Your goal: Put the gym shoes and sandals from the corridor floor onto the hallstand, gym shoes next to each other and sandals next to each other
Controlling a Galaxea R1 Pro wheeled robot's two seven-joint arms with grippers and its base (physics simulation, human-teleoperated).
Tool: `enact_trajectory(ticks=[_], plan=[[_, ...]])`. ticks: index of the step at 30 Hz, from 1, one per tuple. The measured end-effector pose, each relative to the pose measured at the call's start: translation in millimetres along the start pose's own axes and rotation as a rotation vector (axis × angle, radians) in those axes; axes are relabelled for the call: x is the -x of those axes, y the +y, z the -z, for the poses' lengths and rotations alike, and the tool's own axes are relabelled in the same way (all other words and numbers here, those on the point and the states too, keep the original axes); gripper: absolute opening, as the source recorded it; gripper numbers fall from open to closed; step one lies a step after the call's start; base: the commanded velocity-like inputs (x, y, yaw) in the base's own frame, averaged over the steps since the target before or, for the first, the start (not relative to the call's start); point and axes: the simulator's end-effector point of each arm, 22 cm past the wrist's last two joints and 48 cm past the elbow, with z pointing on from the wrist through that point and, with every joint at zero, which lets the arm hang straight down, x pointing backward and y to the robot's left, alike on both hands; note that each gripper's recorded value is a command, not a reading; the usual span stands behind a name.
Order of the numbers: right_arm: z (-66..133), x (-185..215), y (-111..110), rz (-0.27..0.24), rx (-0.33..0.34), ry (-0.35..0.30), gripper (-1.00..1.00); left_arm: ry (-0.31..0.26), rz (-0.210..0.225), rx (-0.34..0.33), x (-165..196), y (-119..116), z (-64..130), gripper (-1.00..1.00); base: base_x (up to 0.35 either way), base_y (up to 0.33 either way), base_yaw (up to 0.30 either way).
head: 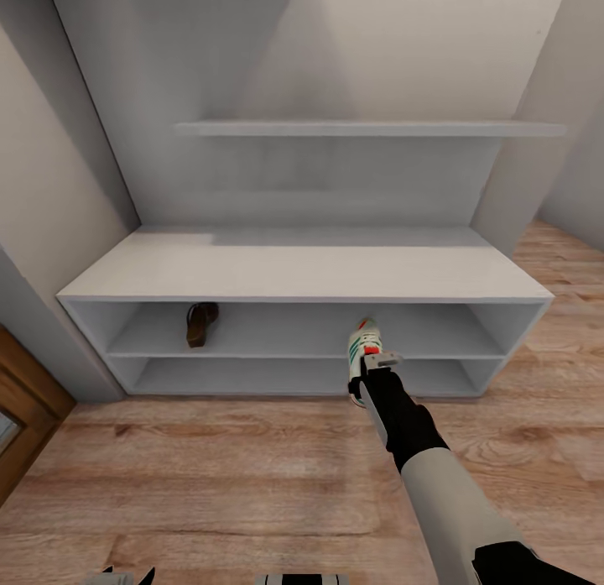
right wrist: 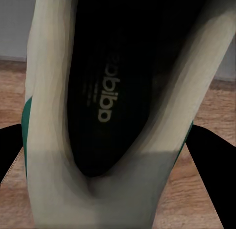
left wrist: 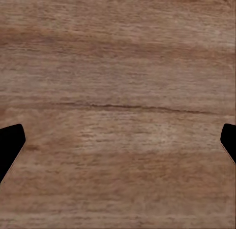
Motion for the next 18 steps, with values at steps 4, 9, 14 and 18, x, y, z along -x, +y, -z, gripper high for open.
enact_trajectory(ticks=[4, 9, 14, 18], plan=[[0.0, 0.0, 0.0, 0.000, 0.000, 0.000, -1.00, 0.000, 0.000, 0.000, 0.0, 0.0, 0.0, 1.00, 0.279, 0.000, 0.000], [-0.2, -0.1, 0.0, 0.000, 0.000, 0.000, -1.00, 0.001, 0.000, 0.000, -0.2, -0.2, -0.1, 1.00, 0.122, 0.000, 0.000], [-0.4, -0.3, -0.1, -0.001, 0.000, 0.001, -1.00, 0.000, 0.000, 0.000, -0.1, 0.1, -0.1, 1.00, 0.022, 0.000, 0.000], [-0.4, -0.6, -0.1, -0.001, 0.000, 0.002, -1.00, 0.000, 0.000, 0.000, 0.0, 0.1, 0.0, 1.00, 0.133, 0.000, 0.000]])
